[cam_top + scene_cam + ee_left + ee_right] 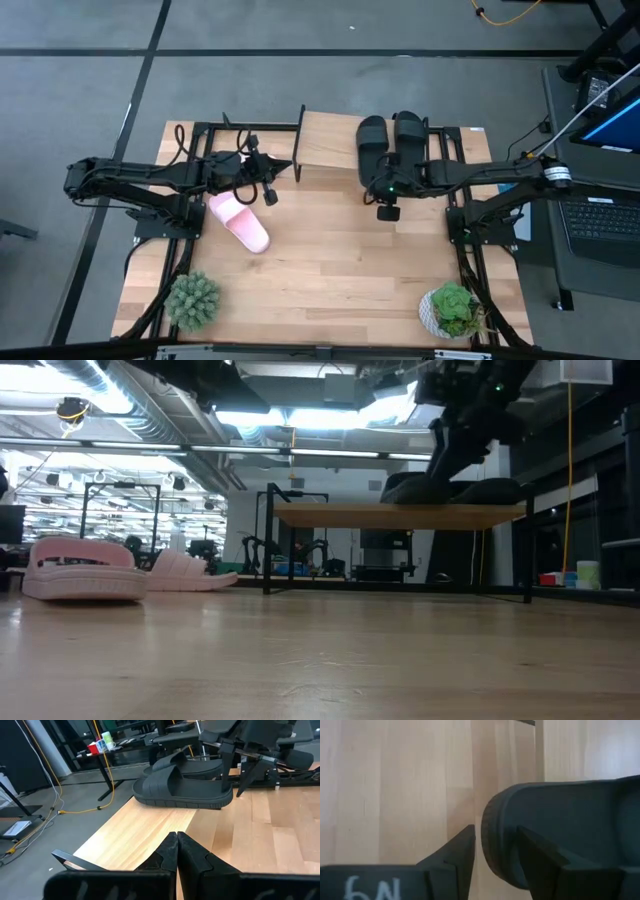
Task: Pick and place slides into the shelf
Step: Put the black slides on the shelf, then put the top pink slides on the shelf
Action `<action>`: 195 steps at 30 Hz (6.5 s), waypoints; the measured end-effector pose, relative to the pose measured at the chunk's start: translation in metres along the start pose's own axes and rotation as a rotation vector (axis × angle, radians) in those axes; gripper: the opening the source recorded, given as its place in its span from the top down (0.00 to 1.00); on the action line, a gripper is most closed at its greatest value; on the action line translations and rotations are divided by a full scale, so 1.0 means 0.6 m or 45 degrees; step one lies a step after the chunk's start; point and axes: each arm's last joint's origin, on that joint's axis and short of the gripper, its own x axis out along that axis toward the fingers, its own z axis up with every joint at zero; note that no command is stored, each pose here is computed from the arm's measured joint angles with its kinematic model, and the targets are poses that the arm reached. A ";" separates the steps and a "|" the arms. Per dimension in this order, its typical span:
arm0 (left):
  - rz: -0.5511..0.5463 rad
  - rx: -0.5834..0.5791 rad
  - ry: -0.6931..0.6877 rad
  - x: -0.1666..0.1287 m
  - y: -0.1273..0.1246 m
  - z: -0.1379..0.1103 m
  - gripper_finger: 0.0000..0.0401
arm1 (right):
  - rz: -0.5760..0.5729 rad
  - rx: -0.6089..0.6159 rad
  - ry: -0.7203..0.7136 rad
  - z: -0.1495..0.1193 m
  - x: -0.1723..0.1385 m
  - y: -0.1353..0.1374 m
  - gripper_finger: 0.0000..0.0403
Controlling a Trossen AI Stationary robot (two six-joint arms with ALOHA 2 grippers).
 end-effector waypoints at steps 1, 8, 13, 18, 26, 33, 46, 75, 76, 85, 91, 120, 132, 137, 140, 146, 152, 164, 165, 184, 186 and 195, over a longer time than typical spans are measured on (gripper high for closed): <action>0.000 0.002 0.000 0.000 0.000 0.000 1.00 | 0.000 -0.001 0.002 0.002 0.001 0.000 0.64; -0.001 0.011 0.001 0.000 0.000 0.000 1.00 | -0.008 0.012 -0.027 0.010 -0.005 -0.004 0.64; -0.001 0.011 0.002 0.000 0.000 0.000 1.00 | -0.011 0.022 -0.026 0.009 -0.006 -0.006 0.72; -0.002 0.013 0.005 0.000 0.000 -0.001 1.00 | -0.017 0.042 -0.010 0.006 -0.004 -0.013 0.88; -0.002 0.013 0.005 0.000 0.000 -0.001 1.00 | -0.033 0.079 -0.004 0.005 -0.001 -0.020 0.96; -0.003 0.013 0.005 0.000 0.000 -0.001 1.00 | -0.044 0.057 -0.004 0.005 -0.002 -0.021 0.97; -0.004 0.014 0.010 0.000 0.000 -0.001 1.00 | -0.128 0.082 -0.065 -0.006 -0.042 -0.035 0.97; -0.004 0.012 0.010 0.000 0.000 -0.001 1.00 | -0.189 0.036 -0.029 -0.011 -0.046 -0.038 0.98; -0.004 0.011 0.010 0.000 0.000 -0.001 1.00 | -0.198 0.032 -0.029 -0.011 -0.046 -0.038 0.98; -0.004 0.009 0.010 0.000 0.000 -0.001 1.00 | -0.227 0.003 -0.023 -0.011 -0.046 -0.040 0.98; -0.004 0.009 0.011 0.000 -0.001 -0.002 1.00 | -0.221 -0.034 0.002 -0.014 -0.046 -0.039 0.98; -0.053 -0.020 0.004 0.000 -0.002 -0.001 1.00 | -0.205 0.061 0.083 -0.026 -0.046 -0.036 0.88; -0.054 -0.020 0.004 0.000 -0.003 -0.001 1.00 | -0.201 0.208 0.111 -0.031 -0.045 -0.035 0.87; -0.070 -0.017 0.000 -0.002 -0.007 -0.001 1.00 | -0.204 0.246 0.108 -0.031 -0.045 -0.035 0.80; -0.082 -0.014 -0.003 -0.003 -0.011 0.000 1.00 | -0.207 0.249 0.108 -0.031 -0.045 -0.035 0.73; -0.095 -0.011 -0.006 -0.004 -0.014 0.001 1.00 | -0.209 0.248 0.107 -0.031 -0.045 -0.036 0.65; -0.096 -0.011 -0.006 -0.004 -0.015 0.001 1.00 | -0.209 0.252 0.087 -0.029 -0.045 -0.036 0.61; -0.095 -0.004 -0.007 -0.004 -0.015 0.001 1.00 | -0.096 0.335 -0.111 0.022 -0.109 -0.063 0.58; -0.095 -0.003 -0.007 -0.004 -0.015 0.001 1.00 | -0.097 0.350 -0.122 0.024 -0.112 -0.064 0.59; -0.101 0.077 0.190 -0.078 0.016 -0.019 1.00 | -0.025 0.294 -0.446 0.034 -0.058 0.006 0.98; -0.107 0.096 0.232 -0.080 0.016 -0.025 1.00 | -0.008 0.283 -0.486 0.031 -0.049 0.021 0.99; 0.015 0.077 0.353 -0.083 0.021 -0.040 1.00 | 0.044 0.293 -0.634 0.013 -0.019 0.062 0.96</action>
